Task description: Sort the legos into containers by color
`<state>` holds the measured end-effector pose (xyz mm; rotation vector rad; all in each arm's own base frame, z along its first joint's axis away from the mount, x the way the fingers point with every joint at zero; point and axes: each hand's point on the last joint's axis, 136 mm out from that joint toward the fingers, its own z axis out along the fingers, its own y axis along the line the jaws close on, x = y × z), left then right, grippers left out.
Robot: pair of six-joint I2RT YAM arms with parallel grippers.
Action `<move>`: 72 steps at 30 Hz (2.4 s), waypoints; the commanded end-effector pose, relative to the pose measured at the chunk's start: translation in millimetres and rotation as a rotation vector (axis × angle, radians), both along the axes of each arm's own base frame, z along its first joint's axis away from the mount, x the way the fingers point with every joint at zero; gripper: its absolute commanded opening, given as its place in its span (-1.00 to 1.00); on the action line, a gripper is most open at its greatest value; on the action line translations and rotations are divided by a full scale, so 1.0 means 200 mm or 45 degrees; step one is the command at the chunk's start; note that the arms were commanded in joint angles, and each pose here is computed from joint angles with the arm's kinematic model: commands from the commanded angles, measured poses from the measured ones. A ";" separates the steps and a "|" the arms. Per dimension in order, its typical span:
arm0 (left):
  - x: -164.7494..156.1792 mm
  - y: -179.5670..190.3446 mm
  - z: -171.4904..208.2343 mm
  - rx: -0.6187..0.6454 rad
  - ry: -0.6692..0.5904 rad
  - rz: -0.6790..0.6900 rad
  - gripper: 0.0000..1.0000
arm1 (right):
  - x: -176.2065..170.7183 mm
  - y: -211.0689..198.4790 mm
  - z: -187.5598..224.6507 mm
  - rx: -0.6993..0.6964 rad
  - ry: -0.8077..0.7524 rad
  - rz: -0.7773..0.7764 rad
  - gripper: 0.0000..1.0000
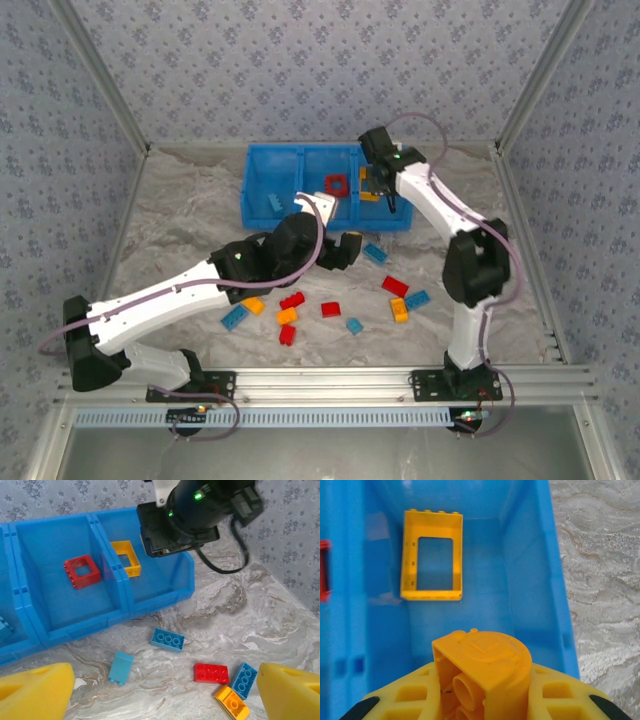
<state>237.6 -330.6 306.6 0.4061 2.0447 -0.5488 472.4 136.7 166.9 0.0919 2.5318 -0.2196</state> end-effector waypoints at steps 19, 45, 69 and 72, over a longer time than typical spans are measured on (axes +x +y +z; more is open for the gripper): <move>0.06 -0.01 -0.04 0.003 0.020 -0.010 0.86 | 0.41 -0.15 -0.40 -0.196 0.156 -0.067 -0.44; -0.08 0.83 -0.56 0.297 0.535 0.629 0.76 | 0.07 0.20 0.50 0.068 -0.304 0.182 0.03; -0.35 1.16 -1.34 0.670 0.983 0.627 0.87 | -1.41 0.98 0.07 0.663 -0.192 0.954 0.30; -0.34 1.16 -1.36 0.658 1.001 0.608 0.86 | -1.50 1.05 0.09 0.741 -0.191 1.034 0.32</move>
